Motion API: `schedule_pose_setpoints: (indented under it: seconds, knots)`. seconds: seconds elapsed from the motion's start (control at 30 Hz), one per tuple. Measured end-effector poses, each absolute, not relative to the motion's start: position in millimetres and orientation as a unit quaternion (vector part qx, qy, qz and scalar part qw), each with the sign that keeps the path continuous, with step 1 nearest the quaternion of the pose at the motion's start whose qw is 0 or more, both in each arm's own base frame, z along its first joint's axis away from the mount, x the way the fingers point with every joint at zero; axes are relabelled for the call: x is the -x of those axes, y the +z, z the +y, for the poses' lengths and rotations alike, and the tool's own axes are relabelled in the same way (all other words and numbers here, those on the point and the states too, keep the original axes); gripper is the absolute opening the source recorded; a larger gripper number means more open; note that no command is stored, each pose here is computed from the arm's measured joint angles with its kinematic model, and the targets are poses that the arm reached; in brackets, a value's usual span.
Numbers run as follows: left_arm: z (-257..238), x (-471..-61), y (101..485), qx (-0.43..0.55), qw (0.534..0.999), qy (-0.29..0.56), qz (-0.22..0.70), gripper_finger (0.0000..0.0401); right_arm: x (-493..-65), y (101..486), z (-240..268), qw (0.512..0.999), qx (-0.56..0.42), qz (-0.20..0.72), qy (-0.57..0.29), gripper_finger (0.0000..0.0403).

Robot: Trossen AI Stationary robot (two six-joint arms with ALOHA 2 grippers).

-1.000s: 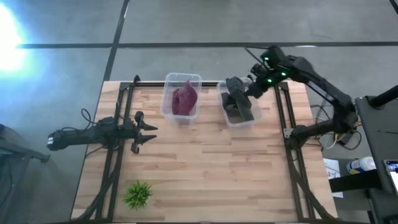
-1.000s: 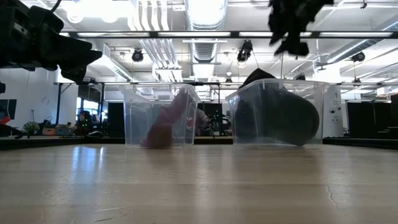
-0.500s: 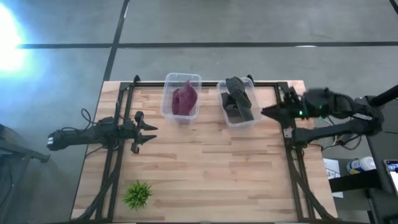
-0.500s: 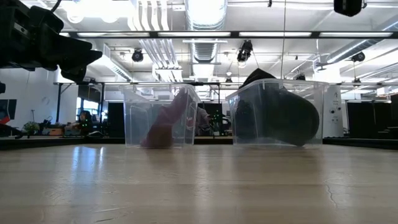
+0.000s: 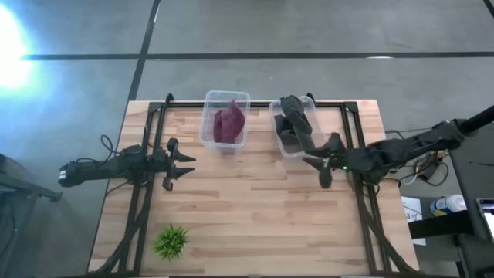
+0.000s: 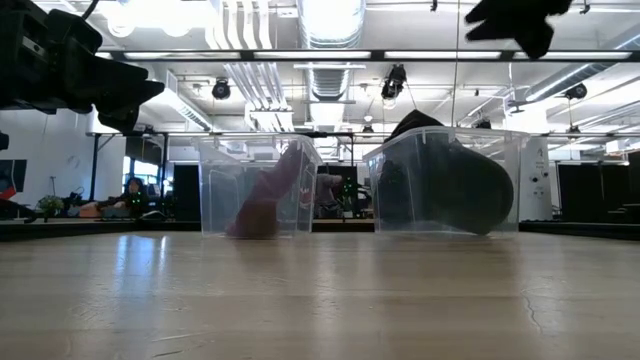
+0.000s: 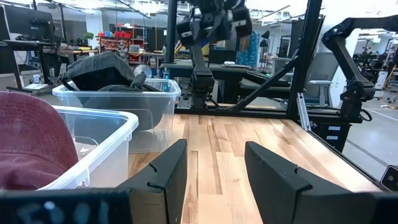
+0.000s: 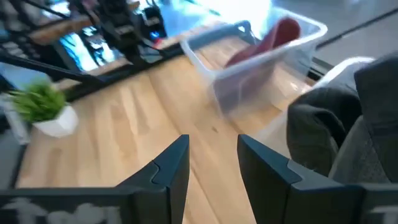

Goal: Pick & Place hat
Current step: Return to Home Position

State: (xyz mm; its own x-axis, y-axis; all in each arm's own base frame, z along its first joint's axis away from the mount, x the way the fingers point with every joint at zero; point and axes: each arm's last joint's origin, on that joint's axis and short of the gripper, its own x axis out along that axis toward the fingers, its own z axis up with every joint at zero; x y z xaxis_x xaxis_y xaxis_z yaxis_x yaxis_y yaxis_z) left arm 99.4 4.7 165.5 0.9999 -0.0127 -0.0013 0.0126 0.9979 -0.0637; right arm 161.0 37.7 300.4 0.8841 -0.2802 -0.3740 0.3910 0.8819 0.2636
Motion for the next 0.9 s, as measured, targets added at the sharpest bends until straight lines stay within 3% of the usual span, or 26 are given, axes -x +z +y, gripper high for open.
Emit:
schedule_pose_setpoints:
  seconds: [0.1,0.37,0.53,0.9]
  knots:
    - [4.7,-99.4,165.5,0.032,0.999,-0.006,0.001,0.0155,-173.8,283.4,32.7,0.951,-0.159,0.196,-0.179,0.0128]
    - [4.6,-99.4,165.5,0.032,0.999,-0.007,0.001,0.0155,-193.6,269.3,2.1,0.970,-0.156,0.186,-0.027,0.0087]
    - [4.6,-99.4,165.5,0.032,0.999,-0.007,0.001,0.0155,-172.3,274.5,-22.1,0.974,-0.158,0.163,-0.017,0.0075]
    - [4.7,-99.4,165.5,0.032,0.999,-0.007,0.001,0.0155,-131.9,235.4,-24.2,0.973,-0.169,0.145,-0.059,0.0075]
